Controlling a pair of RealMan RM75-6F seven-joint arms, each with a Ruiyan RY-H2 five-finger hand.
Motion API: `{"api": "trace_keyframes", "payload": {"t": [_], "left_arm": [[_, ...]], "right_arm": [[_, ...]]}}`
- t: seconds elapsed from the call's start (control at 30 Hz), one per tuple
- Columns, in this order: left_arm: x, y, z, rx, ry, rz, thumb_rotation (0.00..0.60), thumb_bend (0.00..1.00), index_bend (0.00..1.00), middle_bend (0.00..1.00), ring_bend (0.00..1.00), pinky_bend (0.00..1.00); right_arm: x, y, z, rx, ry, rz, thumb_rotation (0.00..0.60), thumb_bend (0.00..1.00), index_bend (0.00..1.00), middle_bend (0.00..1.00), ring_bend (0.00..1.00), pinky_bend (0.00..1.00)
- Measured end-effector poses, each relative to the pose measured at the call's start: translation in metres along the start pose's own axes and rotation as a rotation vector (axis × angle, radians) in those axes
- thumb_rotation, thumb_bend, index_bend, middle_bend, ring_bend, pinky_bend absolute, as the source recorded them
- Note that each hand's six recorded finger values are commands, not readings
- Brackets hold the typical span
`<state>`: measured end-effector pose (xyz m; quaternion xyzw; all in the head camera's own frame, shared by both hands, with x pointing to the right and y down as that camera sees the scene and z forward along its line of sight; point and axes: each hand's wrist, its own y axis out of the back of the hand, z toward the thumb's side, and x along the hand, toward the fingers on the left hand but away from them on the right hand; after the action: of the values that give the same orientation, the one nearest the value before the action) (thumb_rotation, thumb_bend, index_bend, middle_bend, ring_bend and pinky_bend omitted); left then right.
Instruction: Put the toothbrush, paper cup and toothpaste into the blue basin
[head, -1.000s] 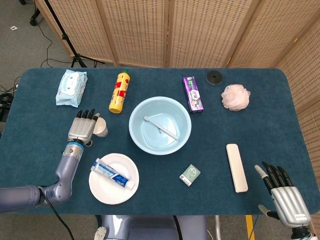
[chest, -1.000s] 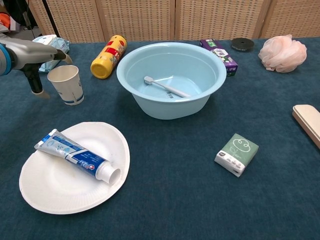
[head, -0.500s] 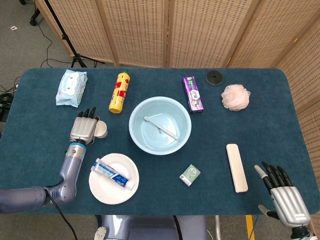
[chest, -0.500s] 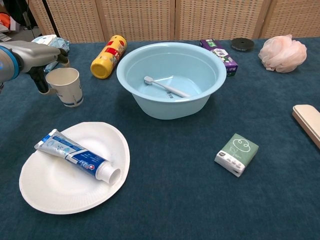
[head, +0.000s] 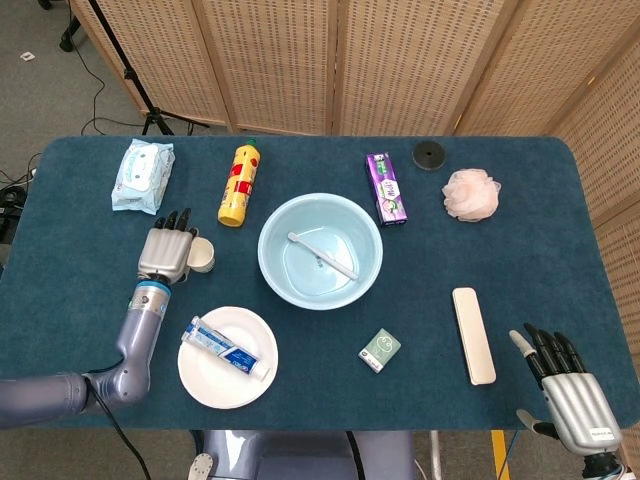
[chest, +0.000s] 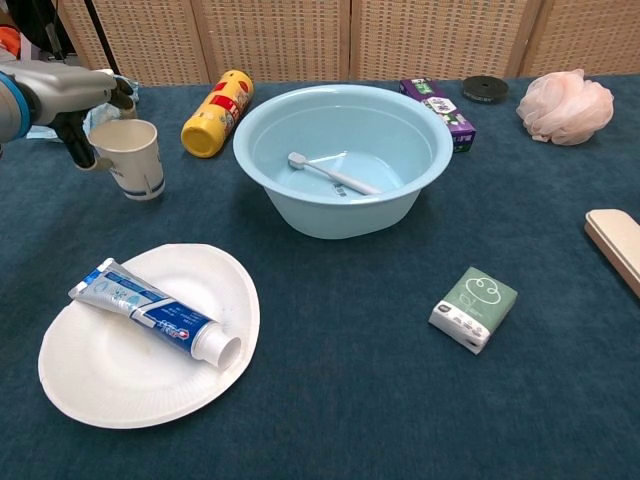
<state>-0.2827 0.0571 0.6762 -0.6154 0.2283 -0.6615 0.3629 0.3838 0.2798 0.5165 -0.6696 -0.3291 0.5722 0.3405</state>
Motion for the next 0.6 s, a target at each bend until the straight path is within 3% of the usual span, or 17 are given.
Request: {"api": "trace_keyframes", "payload": {"t": [0.37, 0.6], "left_arm": [[-0.010, 0.048, -0.011, -0.088, 0.004, 0.053, 0.600, 0.38, 0.44, 0.01, 0.02, 0.14], [-0.023, 0.066, 0.005, -0.169, -0.050, 0.060, 0.600, 0.38, 0.44, 0.01, 0.02, 0.14]], "right_arm": [[0.002, 0.001, 0.002, -0.001, 0.005, -0.004, 0.600, 0.10, 0.00, 0.00, 0.00, 0.00], [0.002, 0.004, 0.001, -0.007, 0.007, -0.011, 0.600, 0.10, 0.00, 0.00, 0.00, 0.00]]}}
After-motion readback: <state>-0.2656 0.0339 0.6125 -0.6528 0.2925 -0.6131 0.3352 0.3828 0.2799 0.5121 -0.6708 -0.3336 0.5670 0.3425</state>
